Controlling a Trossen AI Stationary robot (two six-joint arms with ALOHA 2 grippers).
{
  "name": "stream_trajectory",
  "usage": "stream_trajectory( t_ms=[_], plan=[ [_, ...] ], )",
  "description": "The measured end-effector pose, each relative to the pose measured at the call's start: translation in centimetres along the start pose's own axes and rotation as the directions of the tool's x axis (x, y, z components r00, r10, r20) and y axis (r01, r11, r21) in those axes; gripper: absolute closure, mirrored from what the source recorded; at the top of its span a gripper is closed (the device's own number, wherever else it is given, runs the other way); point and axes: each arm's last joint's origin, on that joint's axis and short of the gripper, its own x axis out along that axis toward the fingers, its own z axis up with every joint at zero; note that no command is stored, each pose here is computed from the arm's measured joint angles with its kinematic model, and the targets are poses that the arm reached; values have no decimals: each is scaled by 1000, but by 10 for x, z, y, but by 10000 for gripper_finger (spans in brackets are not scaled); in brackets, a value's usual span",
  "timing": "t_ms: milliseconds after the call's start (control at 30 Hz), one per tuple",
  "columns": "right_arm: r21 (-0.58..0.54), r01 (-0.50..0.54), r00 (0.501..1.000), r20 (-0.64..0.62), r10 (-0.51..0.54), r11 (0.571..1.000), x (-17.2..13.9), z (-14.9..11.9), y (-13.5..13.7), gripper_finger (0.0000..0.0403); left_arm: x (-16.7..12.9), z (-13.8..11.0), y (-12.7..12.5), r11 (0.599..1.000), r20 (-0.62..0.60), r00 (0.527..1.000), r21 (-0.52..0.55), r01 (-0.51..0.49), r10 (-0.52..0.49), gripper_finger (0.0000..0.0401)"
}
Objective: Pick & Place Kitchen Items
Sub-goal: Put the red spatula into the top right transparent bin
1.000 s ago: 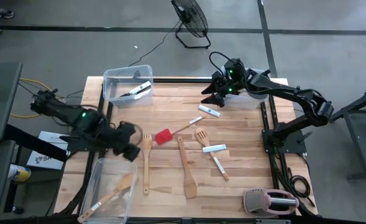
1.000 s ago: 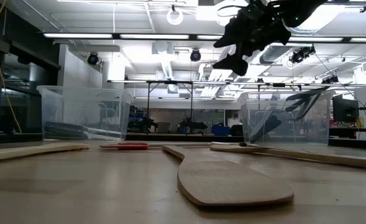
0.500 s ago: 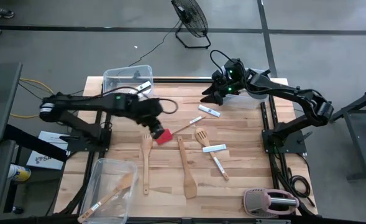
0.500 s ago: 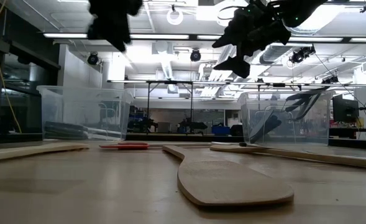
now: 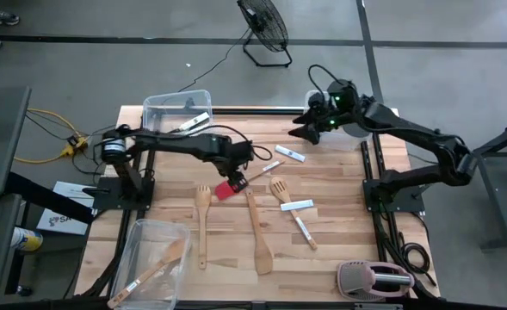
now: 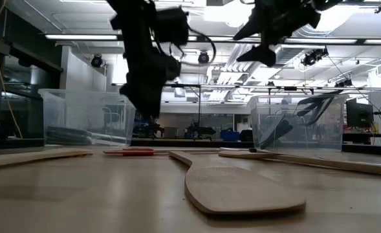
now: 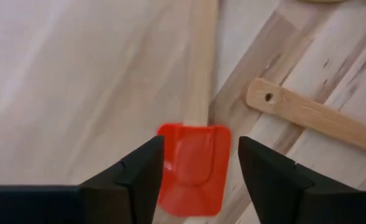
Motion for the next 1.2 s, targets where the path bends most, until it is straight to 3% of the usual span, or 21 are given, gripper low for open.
stream_trajectory(
  t_ms=[233,500,767,1200],
  plan=[
    [-33,32,998,58,-30,999,-20,3,9,78,29,3,-3,1000,-52,998,14,26,-25,185],
    [-22,49,997,66,-47,999,-23,3,9,78,33,5,-1,996,-16,999,76,-49,50,185],
    [1,65,998,27,-65,998,-23,-1,8,78,37,8,-2,994,8,999,101,-51,51,185],
    [48,87,996,-6,-86,995,-23,-5,7,78,56,18,-7,994,-58,996,96,-59,65,185]
  ],
)
